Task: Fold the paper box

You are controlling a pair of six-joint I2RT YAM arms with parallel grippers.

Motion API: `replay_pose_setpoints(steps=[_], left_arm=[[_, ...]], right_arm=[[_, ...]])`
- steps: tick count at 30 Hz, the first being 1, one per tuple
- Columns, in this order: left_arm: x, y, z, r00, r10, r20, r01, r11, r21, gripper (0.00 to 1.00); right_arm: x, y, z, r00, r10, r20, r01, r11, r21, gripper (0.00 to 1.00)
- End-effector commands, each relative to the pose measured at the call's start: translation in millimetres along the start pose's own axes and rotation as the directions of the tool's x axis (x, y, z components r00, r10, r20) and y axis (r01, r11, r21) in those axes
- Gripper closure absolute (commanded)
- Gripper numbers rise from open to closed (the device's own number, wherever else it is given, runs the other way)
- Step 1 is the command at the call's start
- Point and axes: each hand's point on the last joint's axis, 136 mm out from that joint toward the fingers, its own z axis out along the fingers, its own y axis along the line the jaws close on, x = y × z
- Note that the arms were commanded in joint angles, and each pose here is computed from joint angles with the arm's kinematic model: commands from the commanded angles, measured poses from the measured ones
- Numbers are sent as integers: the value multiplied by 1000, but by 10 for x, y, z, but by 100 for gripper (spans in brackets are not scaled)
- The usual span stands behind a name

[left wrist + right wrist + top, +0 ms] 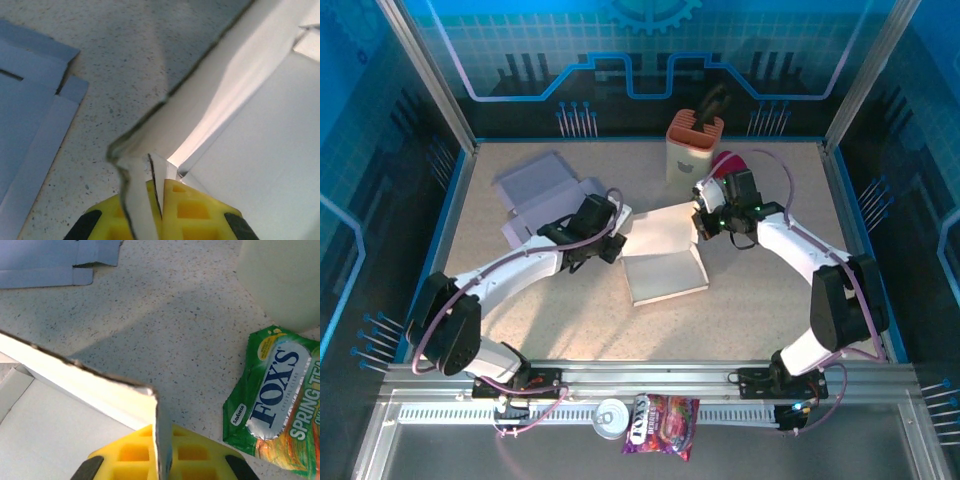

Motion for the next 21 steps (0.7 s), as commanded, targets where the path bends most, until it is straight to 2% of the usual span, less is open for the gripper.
replay_pose_setpoints(steps=[1, 6, 9, 16, 21], left_arm=[[-212, 113, -20, 987, -154, 42, 156, 985, -69, 100], [-317, 136, 28, 947, -306, 93, 316, 939, -133, 100], [-376, 60, 79, 928, -355, 111, 367, 923, -118, 100], [-545, -7, 120, 899, -409, 156, 424, 902, -81, 100], [-702, 13, 75, 894, -396, 210, 418, 906, -68, 100]], right_arm=[[-126, 134, -84, 999, 22, 40, -24, 999, 38, 100], [-152, 136, -92, 984, 148, 94, -160, 979, 128, 100], [-169, 155, -86, 969, 206, 135, -228, 957, 179, 100], [-297, 313, -22, 917, 319, 242, -365, 913, 182, 100], [-435, 342, -48, 872, 379, 310, -437, 888, 143, 100]])
